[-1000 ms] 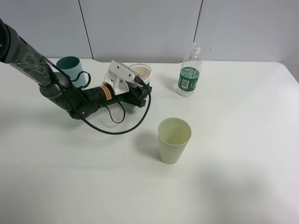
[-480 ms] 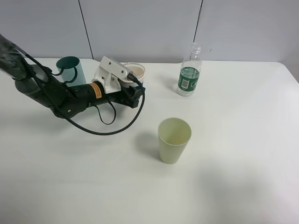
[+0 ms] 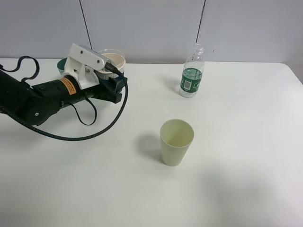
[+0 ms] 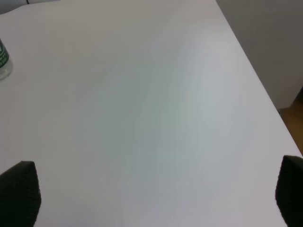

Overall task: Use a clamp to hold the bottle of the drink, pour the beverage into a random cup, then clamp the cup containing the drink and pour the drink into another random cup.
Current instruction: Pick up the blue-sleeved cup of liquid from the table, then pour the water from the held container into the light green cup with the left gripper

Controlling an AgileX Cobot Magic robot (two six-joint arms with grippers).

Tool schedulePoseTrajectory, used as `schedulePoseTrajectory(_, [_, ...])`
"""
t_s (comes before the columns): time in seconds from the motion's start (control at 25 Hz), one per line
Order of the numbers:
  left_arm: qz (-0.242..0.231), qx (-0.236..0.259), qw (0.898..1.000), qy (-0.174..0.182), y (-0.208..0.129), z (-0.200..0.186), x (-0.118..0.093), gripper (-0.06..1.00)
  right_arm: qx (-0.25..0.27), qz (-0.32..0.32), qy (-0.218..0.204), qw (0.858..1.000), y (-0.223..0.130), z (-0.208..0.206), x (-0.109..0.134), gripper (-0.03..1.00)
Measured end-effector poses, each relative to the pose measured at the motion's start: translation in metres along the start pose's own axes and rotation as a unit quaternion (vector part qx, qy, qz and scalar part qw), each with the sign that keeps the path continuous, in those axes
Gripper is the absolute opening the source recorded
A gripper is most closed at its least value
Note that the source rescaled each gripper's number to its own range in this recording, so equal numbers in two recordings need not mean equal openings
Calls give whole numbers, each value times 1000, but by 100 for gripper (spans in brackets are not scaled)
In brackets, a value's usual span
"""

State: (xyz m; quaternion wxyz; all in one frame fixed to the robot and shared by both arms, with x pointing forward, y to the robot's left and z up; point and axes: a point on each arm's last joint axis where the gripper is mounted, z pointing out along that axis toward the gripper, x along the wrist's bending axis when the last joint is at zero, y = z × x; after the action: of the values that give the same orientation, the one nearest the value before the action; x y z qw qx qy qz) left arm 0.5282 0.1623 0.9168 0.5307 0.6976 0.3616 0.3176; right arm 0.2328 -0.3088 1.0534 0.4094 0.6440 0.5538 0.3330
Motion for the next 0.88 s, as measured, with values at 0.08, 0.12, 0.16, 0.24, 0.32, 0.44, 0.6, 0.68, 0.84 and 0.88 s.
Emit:
schedulePoseTrajectory(0.08, [-2, 2, 1000, 19, 1, -12, 1, 6, 0, 0, 0, 1000, 0, 0, 0, 100])
schedulePoseTrajectory(0.12, [-1, 0, 1000, 30, 3, -17, 2, 6, 0, 0, 0, 1000, 0, 0, 0, 100])
schedulePoseTrajectory(0.16, [2, 4, 999, 38, 3, -22, 1, 6, 0, 0, 0, 1000, 0, 0, 0, 100])
schedulePoseTrajectory(0.24, [12, 10, 999, 50, 6, -30, -3, 6, 0, 0, 0, 1000, 0, 0, 0, 100])
schedulePoseTrajectory(0.32, [18, 14, 998, 65, 9, -36, -8, 6, 0, 0, 0, 1000, 0, 0, 0, 100])
schedulePoseTrajectory(0.44, [37, 22, 996, 79, 14, -40, -17, 6, 0, 0, 0, 1000, 0, 0, 0, 100])
schedulePoseTrajectory(0.6, [59, 30, 994, 85, 18, -44, -33, 6, 0, 0, 0, 1000, 0, 0, 0, 100])
schedulePoseTrajectory(0.68, [68, 28, 994, 85, 21, -47, -42, 6, 0, 0, 0, 1000, 0, 0, 0, 100])
schedulePoseTrajectory(0.84, [90, 26, 993, 78, 26, -53, -60, 6, 0, 0, 0, 1000, 0, 0, 0, 100])
schedulePoseTrajectory(0.88, [96, 27, 992, 76, 26, -54, -64, 6, 0, 0, 0, 1000, 0, 0, 0, 100])
